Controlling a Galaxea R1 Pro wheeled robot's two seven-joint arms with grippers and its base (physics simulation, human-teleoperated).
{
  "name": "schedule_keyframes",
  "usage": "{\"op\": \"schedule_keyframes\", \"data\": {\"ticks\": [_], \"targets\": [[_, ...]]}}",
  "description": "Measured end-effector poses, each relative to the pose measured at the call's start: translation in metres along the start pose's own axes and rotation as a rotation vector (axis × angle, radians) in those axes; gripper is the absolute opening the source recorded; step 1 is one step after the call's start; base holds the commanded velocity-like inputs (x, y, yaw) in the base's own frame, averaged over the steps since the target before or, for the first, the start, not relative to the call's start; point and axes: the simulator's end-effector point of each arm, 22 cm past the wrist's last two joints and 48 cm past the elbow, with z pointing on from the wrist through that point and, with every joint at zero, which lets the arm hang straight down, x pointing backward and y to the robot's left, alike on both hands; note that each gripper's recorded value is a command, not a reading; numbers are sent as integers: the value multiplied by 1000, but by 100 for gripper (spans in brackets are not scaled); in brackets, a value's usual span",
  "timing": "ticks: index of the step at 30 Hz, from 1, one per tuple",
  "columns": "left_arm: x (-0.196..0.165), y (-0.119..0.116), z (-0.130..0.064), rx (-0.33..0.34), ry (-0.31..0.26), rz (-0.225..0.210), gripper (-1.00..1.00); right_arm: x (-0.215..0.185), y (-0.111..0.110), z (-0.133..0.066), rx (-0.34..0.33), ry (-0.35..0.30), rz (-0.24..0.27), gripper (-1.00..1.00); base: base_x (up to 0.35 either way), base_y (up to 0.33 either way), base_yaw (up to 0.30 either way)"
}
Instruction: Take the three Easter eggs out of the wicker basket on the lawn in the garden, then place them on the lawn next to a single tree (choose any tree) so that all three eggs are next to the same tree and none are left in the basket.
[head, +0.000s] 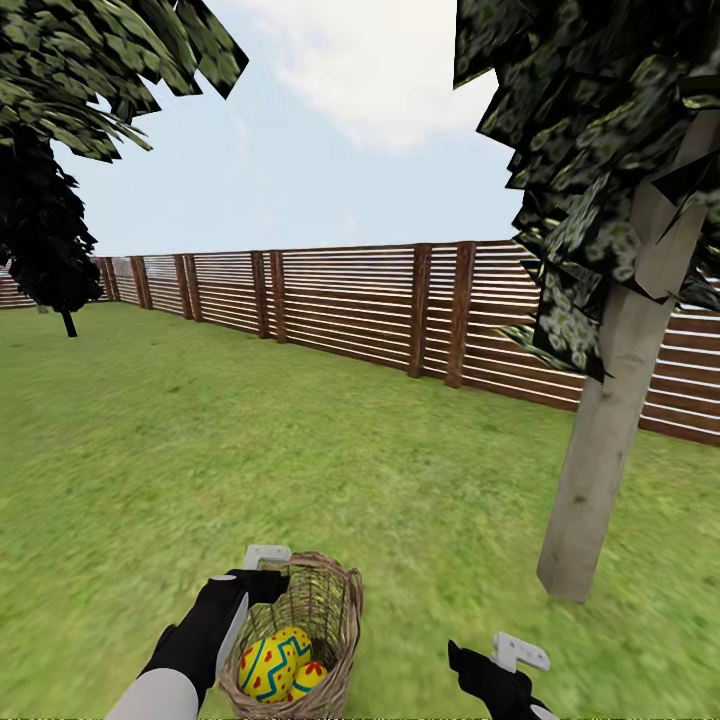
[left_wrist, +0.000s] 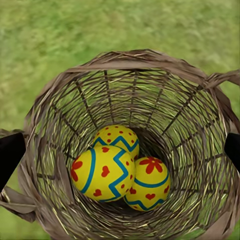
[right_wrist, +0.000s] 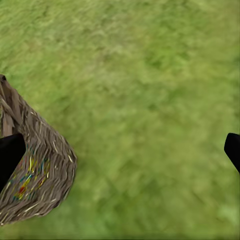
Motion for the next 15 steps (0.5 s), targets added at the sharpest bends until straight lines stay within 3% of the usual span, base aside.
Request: {"op": "schedule_keyframes", "data": {"ticks": [10,15], "targets": [[-1,-4,0,5,-3,11,100,-4,1,-4,-6,-16,1,100,0,0,0],[-1,-7,0,9,-4,14,100,-13,2,-31,-37,-71,6,100,0,0,0]]}}
